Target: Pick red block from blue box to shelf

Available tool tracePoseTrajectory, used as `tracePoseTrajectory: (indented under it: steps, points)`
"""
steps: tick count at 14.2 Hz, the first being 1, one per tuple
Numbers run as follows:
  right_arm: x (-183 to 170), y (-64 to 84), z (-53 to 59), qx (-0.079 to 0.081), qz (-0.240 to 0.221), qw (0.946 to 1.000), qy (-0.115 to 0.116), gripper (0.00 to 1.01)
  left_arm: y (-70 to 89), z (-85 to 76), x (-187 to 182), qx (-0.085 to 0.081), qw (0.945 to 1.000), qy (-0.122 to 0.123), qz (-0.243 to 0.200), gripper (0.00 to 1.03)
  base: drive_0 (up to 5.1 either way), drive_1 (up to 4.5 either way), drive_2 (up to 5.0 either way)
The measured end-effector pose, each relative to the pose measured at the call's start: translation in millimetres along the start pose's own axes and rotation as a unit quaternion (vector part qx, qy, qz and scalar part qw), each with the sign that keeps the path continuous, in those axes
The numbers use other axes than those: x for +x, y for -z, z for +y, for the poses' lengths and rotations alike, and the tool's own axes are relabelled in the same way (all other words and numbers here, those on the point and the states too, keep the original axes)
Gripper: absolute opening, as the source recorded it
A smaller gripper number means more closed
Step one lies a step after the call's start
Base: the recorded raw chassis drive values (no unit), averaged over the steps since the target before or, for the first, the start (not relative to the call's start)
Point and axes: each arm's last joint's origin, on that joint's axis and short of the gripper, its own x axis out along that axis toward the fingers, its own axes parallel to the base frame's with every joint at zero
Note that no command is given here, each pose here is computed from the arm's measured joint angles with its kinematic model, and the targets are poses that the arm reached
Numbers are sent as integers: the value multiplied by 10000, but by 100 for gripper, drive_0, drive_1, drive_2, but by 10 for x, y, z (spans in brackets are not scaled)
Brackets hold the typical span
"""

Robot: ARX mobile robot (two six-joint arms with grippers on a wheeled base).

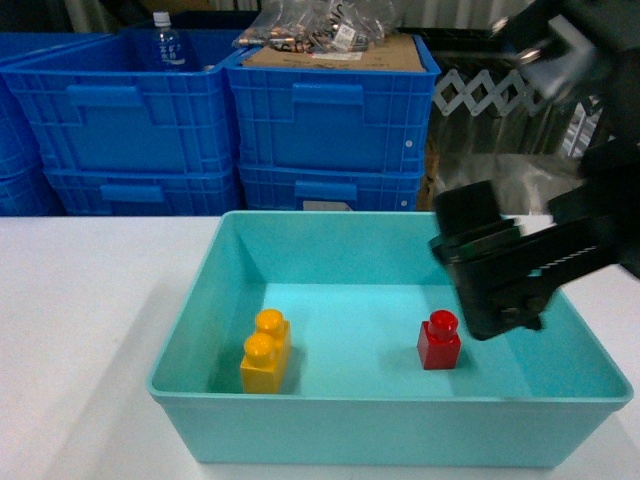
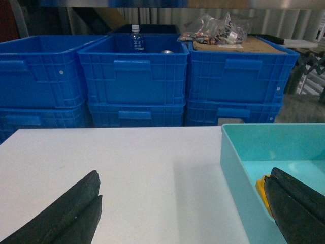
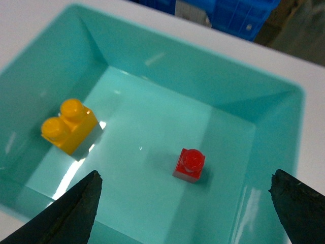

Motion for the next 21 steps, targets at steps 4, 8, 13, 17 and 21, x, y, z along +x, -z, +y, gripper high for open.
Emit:
tracePoseTrajectory:
  steps: [4,8,13,17,21]
  points:
    - [1101,-16,104,261,1258,9904,512,98,0,0,0,0,10000,-2,0,98,0,0,0]
    - [1466,156,107,385,1627,9833,725,98,0,0,0,0,10000,-2,0,98,0,0,0]
    - [1750,401,0,654,2039,9707,1086,87,0,0,0,2,10000,0,0,98,0,0,0]
    - [1758,416,11,874,1921,9724,999,42,0,0,0,0,10000,-2,-2,98,0,0,0]
    - [1111,97,-84,1140,875,9865,780,29,0,0,0,0,10000,0,0,98,0,0,0]
